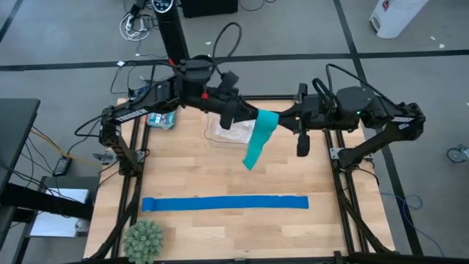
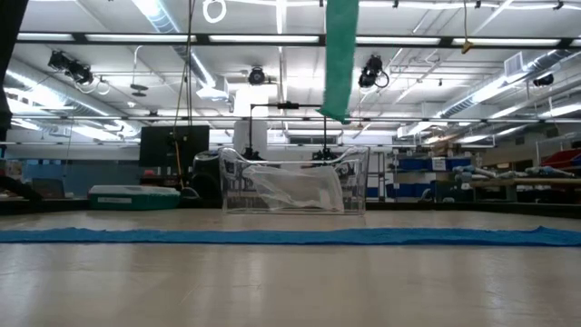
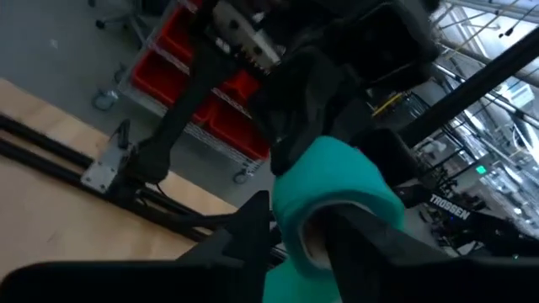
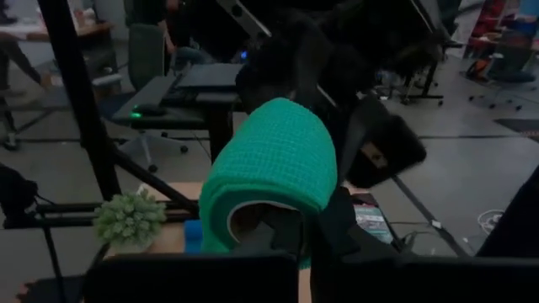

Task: Roll bandage
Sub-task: Roll the green bandage

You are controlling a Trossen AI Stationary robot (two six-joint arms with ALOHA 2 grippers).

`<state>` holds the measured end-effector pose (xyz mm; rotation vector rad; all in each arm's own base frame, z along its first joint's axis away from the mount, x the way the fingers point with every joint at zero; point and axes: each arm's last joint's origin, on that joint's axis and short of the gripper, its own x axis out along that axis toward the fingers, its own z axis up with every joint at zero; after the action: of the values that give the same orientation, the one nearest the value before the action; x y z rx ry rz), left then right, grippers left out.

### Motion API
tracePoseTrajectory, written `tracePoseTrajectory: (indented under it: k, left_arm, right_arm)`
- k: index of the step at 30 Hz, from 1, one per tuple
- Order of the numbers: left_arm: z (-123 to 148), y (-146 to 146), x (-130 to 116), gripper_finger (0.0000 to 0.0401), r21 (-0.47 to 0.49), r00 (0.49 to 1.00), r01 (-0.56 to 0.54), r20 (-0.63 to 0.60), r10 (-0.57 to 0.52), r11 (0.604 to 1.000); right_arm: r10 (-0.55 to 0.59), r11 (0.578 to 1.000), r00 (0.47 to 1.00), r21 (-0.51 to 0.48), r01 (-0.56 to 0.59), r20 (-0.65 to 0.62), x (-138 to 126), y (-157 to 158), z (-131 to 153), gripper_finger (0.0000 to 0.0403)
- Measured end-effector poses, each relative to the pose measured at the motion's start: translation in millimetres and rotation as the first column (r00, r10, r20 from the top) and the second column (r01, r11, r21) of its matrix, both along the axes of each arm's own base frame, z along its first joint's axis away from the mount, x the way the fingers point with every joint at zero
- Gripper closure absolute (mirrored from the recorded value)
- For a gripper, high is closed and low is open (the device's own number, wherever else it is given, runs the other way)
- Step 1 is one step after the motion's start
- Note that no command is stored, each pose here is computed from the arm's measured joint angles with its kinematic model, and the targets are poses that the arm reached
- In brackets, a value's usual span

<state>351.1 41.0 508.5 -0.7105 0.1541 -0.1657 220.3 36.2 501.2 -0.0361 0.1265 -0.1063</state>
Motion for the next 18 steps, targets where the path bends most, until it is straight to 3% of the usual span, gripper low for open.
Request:
tracePoseTrajectory:
  k: [6, 11, 14, 18]
  left_arm:
    - [18, -1, -22, 0.0282, 0.128, 0.995, -0.069, 0.08, 0.059, 0.989]
    - [29, -2, -43, 0.0282, 0.265, 0.984, -0.164, 0.108, 0.14, 0.95]
    - [30, -8, -47, 0.0282, 0.322, 0.985, -0.162, 0.115, 0.132, 0.933]
    - [25, -22, -47, 0.0282, 0.385, 0.991, -0.136, 0.07, 0.118, 0.913]
  right_arm:
    - [0.031, 0.999, 0.999, 0.03, -0.032, 0.033, -12, -1, 6, 0.0402]
    - [0.032, 0.988, 0.998, 0.15, -0.04, 0.06, -18, -8, 9, 0.0402]
    - [0.054, 0.954, 0.996, 0.292, -0.072, 0.07, -17, -15, 9, 0.0403]
    - [0.104, 0.865, 0.992, 0.484, -0.129, 0.077, -15, -27, 9, 0.0403]
